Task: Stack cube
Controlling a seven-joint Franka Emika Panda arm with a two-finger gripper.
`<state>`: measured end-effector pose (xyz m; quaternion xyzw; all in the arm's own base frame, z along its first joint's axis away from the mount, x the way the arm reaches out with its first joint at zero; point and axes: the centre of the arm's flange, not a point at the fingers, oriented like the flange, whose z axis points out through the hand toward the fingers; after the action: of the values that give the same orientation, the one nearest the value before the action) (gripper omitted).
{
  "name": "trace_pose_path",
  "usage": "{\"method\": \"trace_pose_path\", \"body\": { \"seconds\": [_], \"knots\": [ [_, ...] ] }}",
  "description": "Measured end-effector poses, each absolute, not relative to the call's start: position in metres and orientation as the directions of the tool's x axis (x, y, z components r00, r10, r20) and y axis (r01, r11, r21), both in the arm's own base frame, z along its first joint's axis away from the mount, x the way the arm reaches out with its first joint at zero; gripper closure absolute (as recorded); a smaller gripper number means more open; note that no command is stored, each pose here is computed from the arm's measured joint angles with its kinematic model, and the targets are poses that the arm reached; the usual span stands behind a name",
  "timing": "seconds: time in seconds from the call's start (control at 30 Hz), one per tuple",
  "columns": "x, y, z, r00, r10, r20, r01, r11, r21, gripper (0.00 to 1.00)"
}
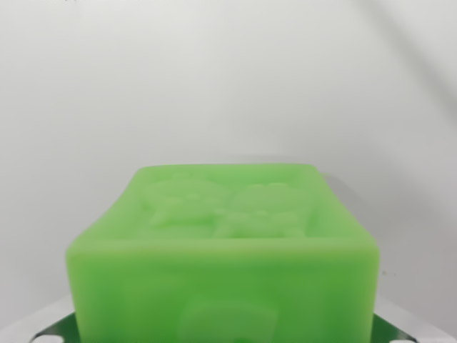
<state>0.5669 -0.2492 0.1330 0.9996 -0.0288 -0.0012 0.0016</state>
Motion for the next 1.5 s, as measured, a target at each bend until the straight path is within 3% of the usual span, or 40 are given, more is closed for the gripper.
{"method": "trace_pose_path", "body": {
  "seconds": [1.5],
  "knots": [
    [0.567,-0.249,0.247,0.998,-0.059,0.0042,-0.059,-0.998,0.0005,1.0]
  ]
}}
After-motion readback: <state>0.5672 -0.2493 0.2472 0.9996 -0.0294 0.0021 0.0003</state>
